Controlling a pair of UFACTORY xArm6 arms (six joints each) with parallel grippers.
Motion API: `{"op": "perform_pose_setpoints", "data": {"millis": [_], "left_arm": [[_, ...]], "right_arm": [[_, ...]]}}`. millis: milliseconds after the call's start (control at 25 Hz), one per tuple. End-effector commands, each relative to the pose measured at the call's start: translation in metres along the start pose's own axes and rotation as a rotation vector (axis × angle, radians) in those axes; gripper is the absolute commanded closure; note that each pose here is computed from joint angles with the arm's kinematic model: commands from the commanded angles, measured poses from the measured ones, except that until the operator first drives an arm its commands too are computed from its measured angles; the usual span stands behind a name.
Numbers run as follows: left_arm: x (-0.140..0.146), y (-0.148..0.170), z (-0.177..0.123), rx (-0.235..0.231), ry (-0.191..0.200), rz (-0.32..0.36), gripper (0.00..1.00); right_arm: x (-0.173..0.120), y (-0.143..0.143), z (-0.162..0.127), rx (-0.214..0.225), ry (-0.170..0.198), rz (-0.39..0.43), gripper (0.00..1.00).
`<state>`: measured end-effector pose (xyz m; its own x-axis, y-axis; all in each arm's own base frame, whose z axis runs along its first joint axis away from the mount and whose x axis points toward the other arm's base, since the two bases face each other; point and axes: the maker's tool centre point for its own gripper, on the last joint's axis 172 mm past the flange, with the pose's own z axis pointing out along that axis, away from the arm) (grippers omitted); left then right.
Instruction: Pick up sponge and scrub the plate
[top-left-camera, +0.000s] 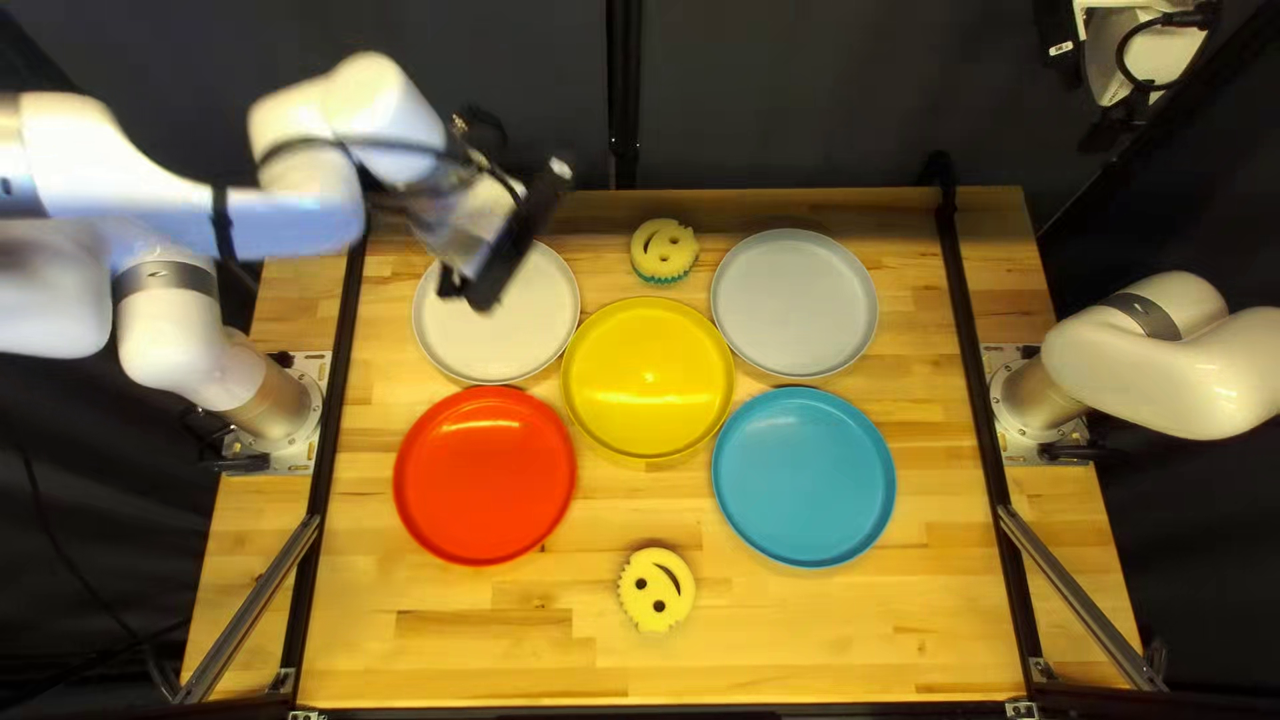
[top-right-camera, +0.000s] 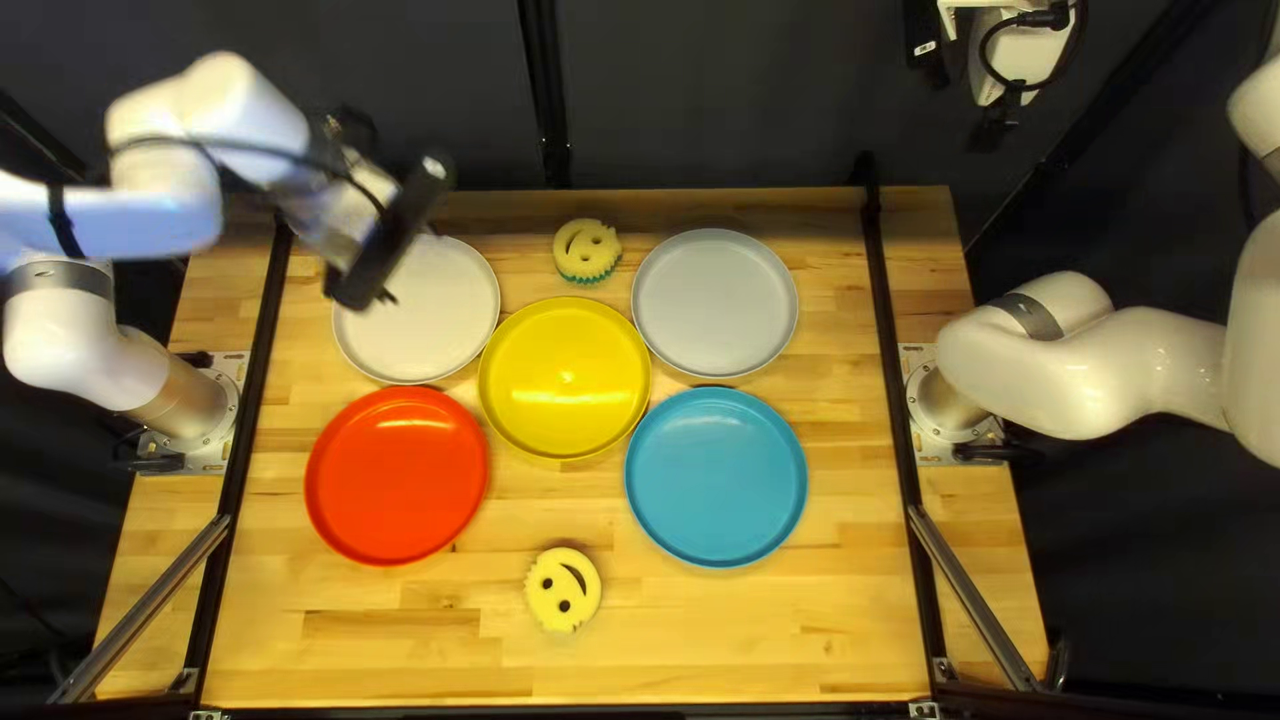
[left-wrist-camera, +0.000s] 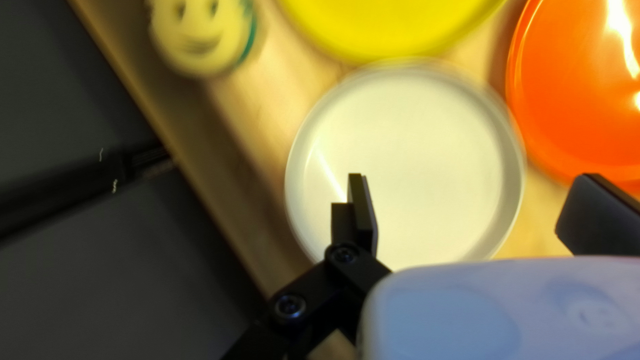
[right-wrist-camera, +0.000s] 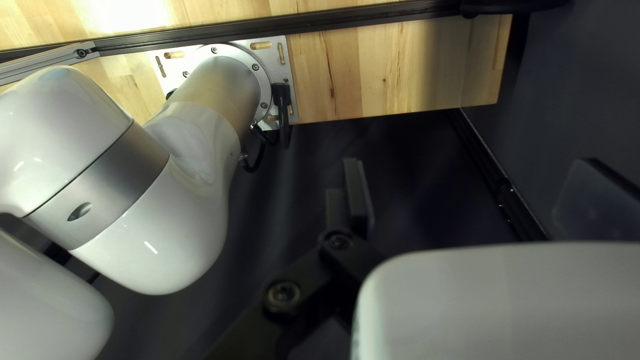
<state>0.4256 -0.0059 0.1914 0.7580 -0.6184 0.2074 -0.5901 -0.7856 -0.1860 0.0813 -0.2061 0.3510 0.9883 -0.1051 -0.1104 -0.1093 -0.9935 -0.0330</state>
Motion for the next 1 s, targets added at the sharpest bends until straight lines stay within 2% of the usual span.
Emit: {"op": "perform_pose_setpoints", "data": {"millis": [40,440,560,720,1000], "left_arm": [[0.050,0.028,0.026,0.011,0.040,0.048,0.00],[0.055,0.036,0.024,0.003,0.044,0.057,0.00],[0.082,0.060,0.034,0.013,0.072,0.076,0.00],[0.121,0.085,0.062,-0.010,0.103,0.141,0.00],[0.161,0.122,0.094,-0.042,0.139,0.236,0.00]], "right_arm": [[0.000,0.000,0.000,0.000,0.000,0.000,0.00],[0.000,0.000,0.000,0.000,0.000,0.000,0.00],[0.000,0.000,0.000,0.000,0.000,0.000,0.00],[0.000,0.000,0.000,0.000,0.000,0.000,0.00],[0.000,0.000,0.000,0.000,0.000,0.000,0.00]]}}
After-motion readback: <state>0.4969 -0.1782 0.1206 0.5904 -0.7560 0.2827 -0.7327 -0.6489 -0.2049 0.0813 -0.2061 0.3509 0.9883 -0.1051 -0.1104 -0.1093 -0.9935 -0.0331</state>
